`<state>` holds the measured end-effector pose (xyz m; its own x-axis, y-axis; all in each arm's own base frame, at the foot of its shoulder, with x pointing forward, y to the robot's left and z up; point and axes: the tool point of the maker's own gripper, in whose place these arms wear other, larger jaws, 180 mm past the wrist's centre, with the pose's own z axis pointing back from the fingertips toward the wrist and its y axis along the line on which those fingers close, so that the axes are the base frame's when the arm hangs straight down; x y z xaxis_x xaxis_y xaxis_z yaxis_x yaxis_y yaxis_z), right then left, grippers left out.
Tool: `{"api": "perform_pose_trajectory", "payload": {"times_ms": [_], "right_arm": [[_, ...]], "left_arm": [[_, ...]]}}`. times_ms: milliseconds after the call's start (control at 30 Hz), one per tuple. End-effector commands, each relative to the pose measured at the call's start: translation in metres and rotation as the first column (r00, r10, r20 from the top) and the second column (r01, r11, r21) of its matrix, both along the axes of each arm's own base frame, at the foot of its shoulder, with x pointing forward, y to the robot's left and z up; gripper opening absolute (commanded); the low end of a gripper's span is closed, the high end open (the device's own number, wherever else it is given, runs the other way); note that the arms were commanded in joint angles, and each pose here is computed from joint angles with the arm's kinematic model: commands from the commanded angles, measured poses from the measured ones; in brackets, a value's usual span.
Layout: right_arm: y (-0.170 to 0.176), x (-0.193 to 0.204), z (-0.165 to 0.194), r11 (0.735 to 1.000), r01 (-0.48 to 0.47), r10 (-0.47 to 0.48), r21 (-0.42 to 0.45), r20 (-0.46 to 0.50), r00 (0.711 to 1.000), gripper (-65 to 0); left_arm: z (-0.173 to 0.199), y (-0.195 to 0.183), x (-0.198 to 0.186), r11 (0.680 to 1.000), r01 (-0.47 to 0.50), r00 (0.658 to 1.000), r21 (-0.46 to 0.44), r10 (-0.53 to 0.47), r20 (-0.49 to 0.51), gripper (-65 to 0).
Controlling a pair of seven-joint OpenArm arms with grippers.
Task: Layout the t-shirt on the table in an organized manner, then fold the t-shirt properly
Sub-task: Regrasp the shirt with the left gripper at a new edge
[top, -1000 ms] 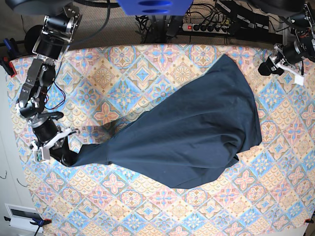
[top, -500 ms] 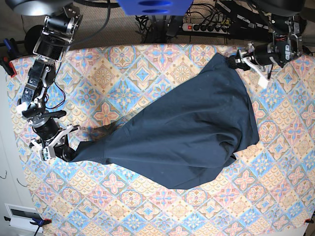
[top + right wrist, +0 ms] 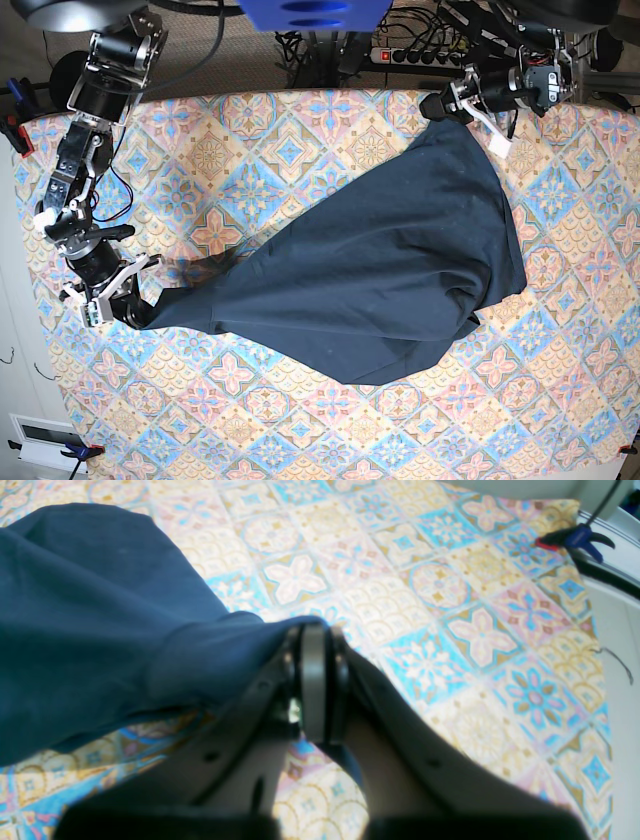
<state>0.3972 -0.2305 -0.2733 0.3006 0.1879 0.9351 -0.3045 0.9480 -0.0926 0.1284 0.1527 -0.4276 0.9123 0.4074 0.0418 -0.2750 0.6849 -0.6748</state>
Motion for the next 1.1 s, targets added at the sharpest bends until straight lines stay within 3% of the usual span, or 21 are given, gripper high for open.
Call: {"api": "perform_pose_trajectory", "payload": {"times_ms": [0, 133, 433, 600, 800, 833, 900, 967, 1067], "right_arm": [[-0.002, 0.008, 0.026, 1.0, -0.005, 0.005, 0.004, 0.082, 0.997, -64.3], [-0.002, 0.008, 0.027, 1.0, -0.006, 0.006, 0.005, 0.084, 0.996, -64.3], [0.0, 0.007, 0.027, 1.0, -0.011, 0.011, 0.004, 0.086, 0.996, -64.3], [0.0, 0.007, 0.027, 1.0, -0.012, 0.011, 0.004, 0.085, 0.996, -64.3], [0.0, 0.006, 0.027, 1.0, -0.012, 0.011, 0.003, 0.084, 0.996, -64.3], [0.0, 0.006, 0.027, 1.0, -0.012, 0.011, 0.003, 0.084, 0.996, -64.3], [0.0, 0.006, 0.028, 1.0, -0.014, 0.014, 0.001, 0.088, 0.996, -64.3], [0.002, 0.006, 0.033, 1.0, -0.017, 0.018, -0.006, 0.101, 0.995, -64.3], [0.001, 0.006, 0.036, 1.0, -0.016, 0.017, -0.009, 0.109, 0.994, -64.3]], "left_arm": [[-0.005, 0.011, -0.003, 0.999, -0.03, 0.999, 0.031, 0.031, -0.013, -41.4], [-0.013, 0.025, -0.01, 0.992, -0.122, 0.992, 0.031, 0.123, -0.042, -41.3], [-0.017, 0.02, -0.021, 0.99, -0.143, 0.987, 0.016, 0.144, -0.067, -41.2], [-0.012, 0.004, 0.004, 0.987, -0.159, 0.987, -0.03, 0.158, -0.019, -41.4], [-0.025, -0.013, 0.012, 0.983, -0.165, 0.985, -0.085, 0.161, -0.055, -41.6], [-0.026, -0.015, 0.012, 0.983, -0.162, 0.986, -0.088, 0.157, -0.057, -42.5], [-0.023, -0.015, 0.016, 0.982, -0.165, 0.986, -0.096, 0.161, -0.045, -50.2], [-0.016, -0.014, 0.026, 0.983, -0.157, 0.988, -0.092, 0.157, -0.008, -65.0], [0.005, -0.008, 0.052, 0.987, -0.142, 0.985, -0.077, 0.148, 0.088, -65.0]]}}
